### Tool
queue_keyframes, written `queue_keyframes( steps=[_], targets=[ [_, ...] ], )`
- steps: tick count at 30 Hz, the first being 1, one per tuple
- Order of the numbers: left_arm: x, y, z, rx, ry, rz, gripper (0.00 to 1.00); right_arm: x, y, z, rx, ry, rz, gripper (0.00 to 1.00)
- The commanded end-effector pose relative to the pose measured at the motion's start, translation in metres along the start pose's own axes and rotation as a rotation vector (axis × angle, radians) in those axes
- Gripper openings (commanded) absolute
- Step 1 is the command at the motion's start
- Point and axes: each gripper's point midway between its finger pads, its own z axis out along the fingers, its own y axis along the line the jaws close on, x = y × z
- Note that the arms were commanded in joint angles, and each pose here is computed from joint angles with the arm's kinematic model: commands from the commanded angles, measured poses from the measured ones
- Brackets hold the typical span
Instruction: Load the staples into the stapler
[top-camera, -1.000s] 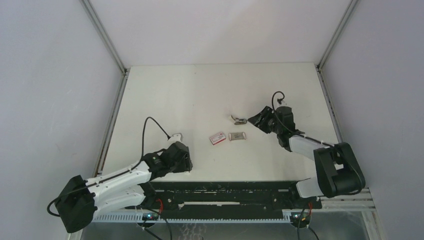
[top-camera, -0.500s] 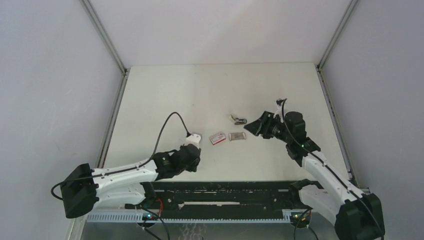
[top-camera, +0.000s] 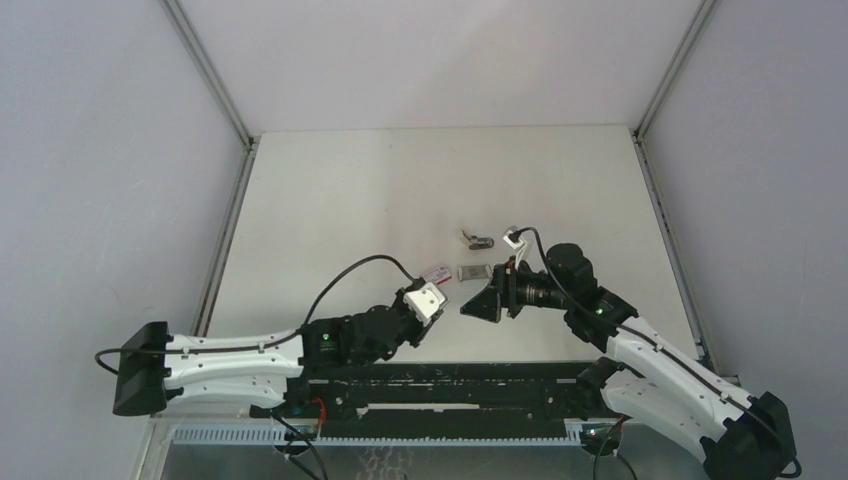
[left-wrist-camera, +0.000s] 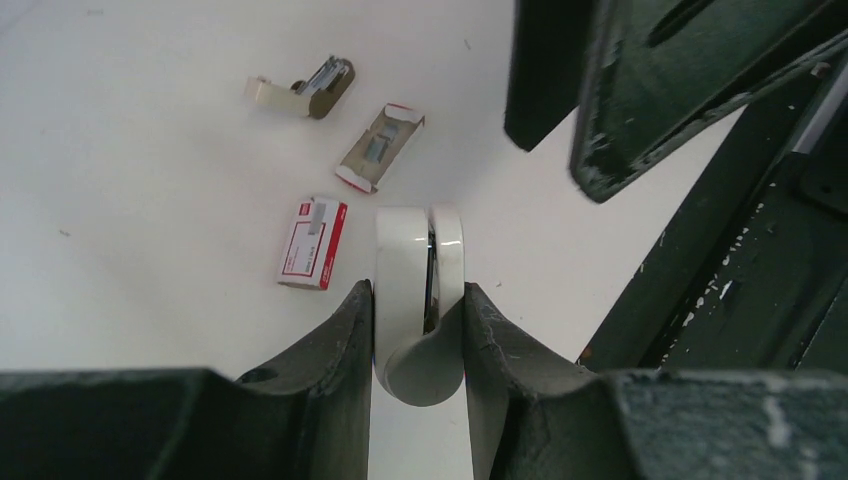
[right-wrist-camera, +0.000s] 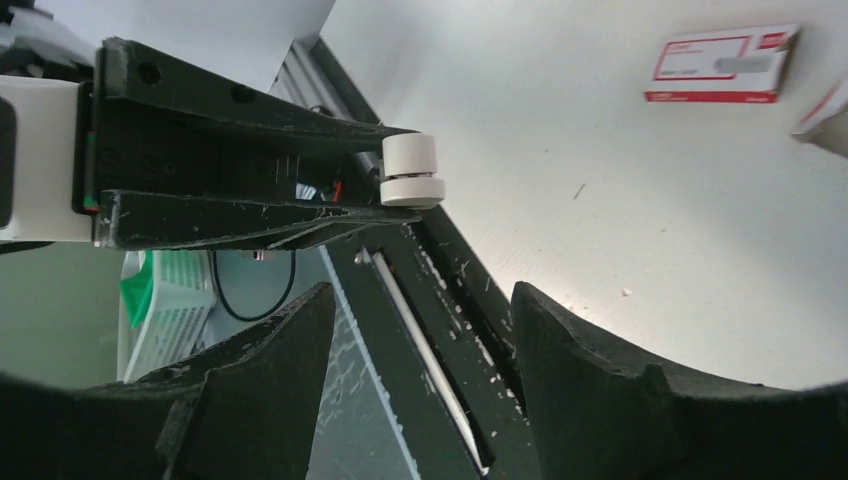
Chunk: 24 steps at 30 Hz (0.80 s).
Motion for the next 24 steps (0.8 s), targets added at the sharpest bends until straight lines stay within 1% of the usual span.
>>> queue_keyframes(
  steps=[1,4,7,11,16,19,24],
  targets=[
    [-0.060,-0.003,-0.008,-0.004,-0.171,0.013,0.00,-0.006,0.012,0.008,-0.044,-0.016,-0.011,0.65],
    [-0.066,-0.005,-0.012,0.012,-0.192,0.008,0.00,-0.006,0.013,0.014,-0.039,-0.010,-0.006,0.64],
    [-0.070,-0.008,-0.015,0.027,-0.203,0.004,0.00,-0.008,0.018,0.018,-0.053,-0.010,-0.011,0.60],
    [-0.072,-0.011,-0.016,0.044,-0.210,-0.002,0.00,-0.015,0.025,0.019,-0.069,-0.028,-0.019,0.57],
    [-0.072,-0.013,-0.015,0.049,-0.206,0.000,0.00,-0.018,0.037,0.020,-0.114,-0.025,-0.025,0.57],
    [-0.071,-0.015,-0.014,0.053,-0.203,-0.001,0.00,-0.019,0.042,0.020,-0.134,-0.030,-0.023,0.58],
    [-0.072,-0.016,-0.015,0.059,-0.204,-0.005,0.00,-0.020,0.039,0.023,-0.114,-0.030,-0.020,0.58]
  ],
)
